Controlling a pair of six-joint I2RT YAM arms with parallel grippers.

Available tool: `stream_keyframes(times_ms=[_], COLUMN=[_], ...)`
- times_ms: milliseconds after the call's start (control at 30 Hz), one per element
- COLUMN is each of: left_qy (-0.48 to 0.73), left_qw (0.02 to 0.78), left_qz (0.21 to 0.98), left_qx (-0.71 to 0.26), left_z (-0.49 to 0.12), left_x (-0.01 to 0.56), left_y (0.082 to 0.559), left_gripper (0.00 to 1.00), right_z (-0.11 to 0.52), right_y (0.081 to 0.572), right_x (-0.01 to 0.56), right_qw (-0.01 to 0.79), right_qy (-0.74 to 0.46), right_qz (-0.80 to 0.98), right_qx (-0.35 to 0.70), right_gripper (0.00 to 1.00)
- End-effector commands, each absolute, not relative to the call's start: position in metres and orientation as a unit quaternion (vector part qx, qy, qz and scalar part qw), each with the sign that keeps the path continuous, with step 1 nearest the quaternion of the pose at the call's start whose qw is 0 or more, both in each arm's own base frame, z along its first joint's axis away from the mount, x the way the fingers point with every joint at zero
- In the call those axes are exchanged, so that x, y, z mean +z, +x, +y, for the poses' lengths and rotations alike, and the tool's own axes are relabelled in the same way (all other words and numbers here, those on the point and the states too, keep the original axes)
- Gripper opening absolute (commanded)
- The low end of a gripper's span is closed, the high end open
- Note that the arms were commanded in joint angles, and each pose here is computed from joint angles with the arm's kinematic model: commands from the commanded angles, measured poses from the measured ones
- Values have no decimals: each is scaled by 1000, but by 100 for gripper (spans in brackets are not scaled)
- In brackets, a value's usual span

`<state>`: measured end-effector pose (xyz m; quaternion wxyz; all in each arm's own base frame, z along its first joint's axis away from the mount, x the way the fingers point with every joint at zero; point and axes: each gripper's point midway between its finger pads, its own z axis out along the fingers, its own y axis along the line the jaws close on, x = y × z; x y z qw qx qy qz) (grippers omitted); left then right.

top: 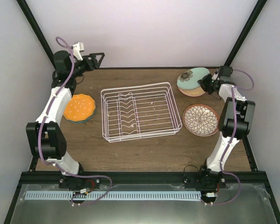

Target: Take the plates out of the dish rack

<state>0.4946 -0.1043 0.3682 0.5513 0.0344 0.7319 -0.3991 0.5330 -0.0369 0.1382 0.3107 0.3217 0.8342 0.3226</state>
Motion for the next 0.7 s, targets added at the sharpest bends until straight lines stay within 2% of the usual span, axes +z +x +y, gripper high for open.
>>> stream_keyframes(times_ms=[0, 167, 433, 667], left_qy=[36, 33, 25, 22], left_qw=[554, 552, 551, 550], left_qz=[731, 732, 730, 733], left_qx=[-397, -398, -402, -401], left_z=[-100, -98, -92, -87], left_x=[370, 369, 367, 364], left_y=[488, 487, 484, 481], left_gripper=[82, 82, 82, 82], right_z=[-48, -54, -59, -60], right_y=[557, 563, 562, 562], right_x=[185, 166, 139, 121], right_qw=[382, 368, 351, 327], right_qy=[293, 309, 332, 341], right_qz=[811, 815, 817, 825], right_qx=[332, 325, 314, 309], right_gripper=[1, 1, 11, 51])
